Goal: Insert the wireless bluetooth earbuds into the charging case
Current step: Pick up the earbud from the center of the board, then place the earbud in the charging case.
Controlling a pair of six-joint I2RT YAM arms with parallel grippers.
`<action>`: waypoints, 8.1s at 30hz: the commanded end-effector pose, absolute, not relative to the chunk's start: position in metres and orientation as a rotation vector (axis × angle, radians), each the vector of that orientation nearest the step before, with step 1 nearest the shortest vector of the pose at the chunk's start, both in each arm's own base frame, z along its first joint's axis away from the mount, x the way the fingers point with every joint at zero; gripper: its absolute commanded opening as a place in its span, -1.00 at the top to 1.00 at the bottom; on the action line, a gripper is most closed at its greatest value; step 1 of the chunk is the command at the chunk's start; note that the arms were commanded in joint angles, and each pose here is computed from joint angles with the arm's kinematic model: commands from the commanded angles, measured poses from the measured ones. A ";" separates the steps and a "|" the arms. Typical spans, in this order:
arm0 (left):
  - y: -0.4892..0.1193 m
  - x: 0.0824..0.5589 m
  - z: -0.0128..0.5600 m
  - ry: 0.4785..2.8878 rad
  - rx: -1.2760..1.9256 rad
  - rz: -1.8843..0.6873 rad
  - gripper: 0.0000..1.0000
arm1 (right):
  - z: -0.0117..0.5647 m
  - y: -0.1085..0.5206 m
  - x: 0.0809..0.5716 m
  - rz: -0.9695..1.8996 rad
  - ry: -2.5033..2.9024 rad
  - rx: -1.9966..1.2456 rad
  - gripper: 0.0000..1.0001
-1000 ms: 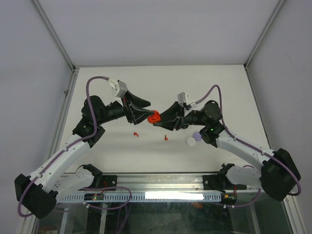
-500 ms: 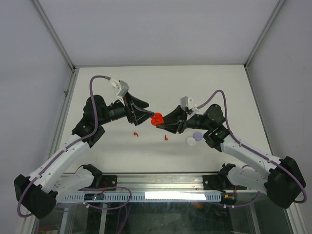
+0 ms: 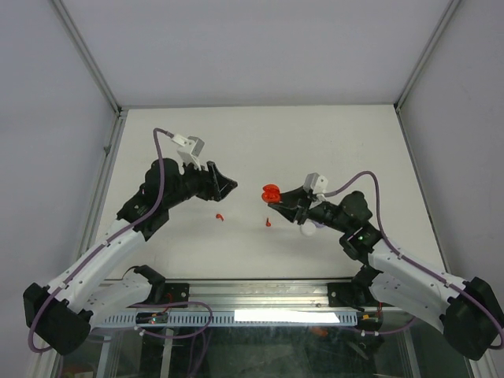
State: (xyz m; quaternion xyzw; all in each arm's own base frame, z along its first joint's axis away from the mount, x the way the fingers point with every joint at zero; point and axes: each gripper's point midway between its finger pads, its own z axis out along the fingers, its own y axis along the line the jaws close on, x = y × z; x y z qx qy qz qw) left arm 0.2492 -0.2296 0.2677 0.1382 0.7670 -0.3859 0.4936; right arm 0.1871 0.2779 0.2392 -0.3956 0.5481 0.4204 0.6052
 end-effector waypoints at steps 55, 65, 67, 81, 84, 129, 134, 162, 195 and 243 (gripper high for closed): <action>-0.295 0.252 0.036 2.502 0.467 -0.151 0.06 | 0.244 0.206 0.220 0.595 1.258 -0.597 1.00; -0.317 0.239 0.066 2.451 0.539 -0.313 0.02 | 0.245 0.205 0.221 0.590 1.262 -0.596 1.00; -0.325 0.241 0.075 2.416 0.583 -0.348 0.02 | 0.243 0.202 0.222 0.576 1.274 -0.587 1.00; -0.370 0.241 0.072 2.322 0.980 -0.476 0.06 | 0.243 0.170 0.226 0.512 1.350 -0.412 1.00; -0.370 0.238 0.064 2.333 1.032 -0.462 0.10 | 0.242 0.166 0.228 0.499 1.359 -0.387 1.00; -0.361 0.248 0.045 2.370 1.083 -0.217 0.71 | 0.234 0.173 0.229 0.507 1.387 -0.428 1.00; -0.355 0.263 0.077 2.302 0.920 -0.236 0.79 | 0.231 0.181 0.229 0.527 1.381 -0.458 1.00; -0.308 0.249 0.347 1.640 0.143 -0.957 0.85 | 0.291 0.244 0.232 0.649 0.986 -0.647 1.00; -0.352 0.229 0.347 1.487 0.173 -1.157 0.85 | 0.317 0.251 0.232 0.679 0.881 -0.588 1.00; -0.355 0.229 0.328 1.441 0.254 -1.059 0.78 | 0.324 0.253 0.226 0.722 0.870 -0.587 1.00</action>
